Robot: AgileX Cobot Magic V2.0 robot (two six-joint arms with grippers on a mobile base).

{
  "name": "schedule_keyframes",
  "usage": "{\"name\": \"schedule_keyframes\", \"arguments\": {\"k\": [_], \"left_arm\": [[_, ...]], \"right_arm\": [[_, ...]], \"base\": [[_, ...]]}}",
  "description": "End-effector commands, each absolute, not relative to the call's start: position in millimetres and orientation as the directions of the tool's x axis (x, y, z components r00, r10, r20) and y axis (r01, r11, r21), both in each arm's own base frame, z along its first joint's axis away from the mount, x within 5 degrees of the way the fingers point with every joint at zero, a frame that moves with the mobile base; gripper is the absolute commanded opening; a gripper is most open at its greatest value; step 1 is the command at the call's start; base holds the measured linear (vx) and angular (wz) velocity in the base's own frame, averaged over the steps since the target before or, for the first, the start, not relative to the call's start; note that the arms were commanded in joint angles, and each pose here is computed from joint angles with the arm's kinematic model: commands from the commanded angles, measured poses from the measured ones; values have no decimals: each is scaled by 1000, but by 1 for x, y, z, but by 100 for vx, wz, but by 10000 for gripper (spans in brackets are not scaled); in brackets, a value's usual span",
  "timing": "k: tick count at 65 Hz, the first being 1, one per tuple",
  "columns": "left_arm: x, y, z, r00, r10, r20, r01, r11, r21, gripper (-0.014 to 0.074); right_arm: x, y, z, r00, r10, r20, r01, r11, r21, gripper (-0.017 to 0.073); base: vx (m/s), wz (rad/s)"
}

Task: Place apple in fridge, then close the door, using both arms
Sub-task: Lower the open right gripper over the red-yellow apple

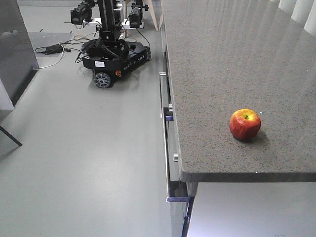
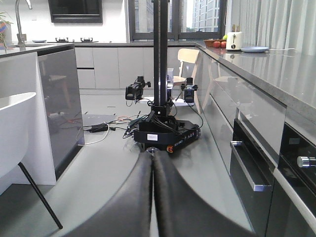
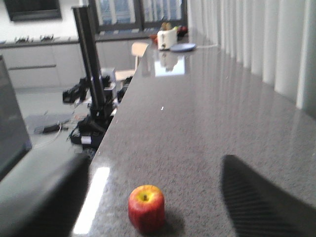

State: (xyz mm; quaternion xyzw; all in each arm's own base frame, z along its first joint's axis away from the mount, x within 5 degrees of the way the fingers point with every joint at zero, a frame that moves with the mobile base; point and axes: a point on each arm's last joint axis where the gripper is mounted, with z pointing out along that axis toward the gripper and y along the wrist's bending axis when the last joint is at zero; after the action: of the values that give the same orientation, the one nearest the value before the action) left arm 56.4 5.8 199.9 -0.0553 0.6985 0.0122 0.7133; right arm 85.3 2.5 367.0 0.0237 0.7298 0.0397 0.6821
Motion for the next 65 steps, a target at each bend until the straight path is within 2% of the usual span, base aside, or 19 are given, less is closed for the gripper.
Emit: {"name": "schedule_keyframes", "arguments": {"k": [1, 18, 31, 47, 65], "left_arm": [[56, 4, 200, 86, -66, -994, -72, 995, -72, -6], [56, 4, 200, 86, -66, -994, -72, 995, -72, -6], [56, 4, 200, 86, -66, -994, -72, 995, -72, -6], [56, 4, 200, 86, -66, -994, -72, 995, -72, -6], [56, 4, 200, 86, -66, -994, -72, 995, -72, -6]], "right_arm": [[96, 3, 380, -13, 53, -999, -34, 998, 53, 727], [111, 7, 377, -73, 5, -997, -80, 997, 11, 705], [140, 12, 408, -142, 5, -990, -151, 988, 27, 685], [212, 16, 424, -324, 12, -946, -214, 973, 86, 675], [288, 16, 390, -497, 45, -867, -209, 963, 169, 666]], "base": [[0, 0], [0, 0], [0, 0], [0, 0], [0, 0]]}}
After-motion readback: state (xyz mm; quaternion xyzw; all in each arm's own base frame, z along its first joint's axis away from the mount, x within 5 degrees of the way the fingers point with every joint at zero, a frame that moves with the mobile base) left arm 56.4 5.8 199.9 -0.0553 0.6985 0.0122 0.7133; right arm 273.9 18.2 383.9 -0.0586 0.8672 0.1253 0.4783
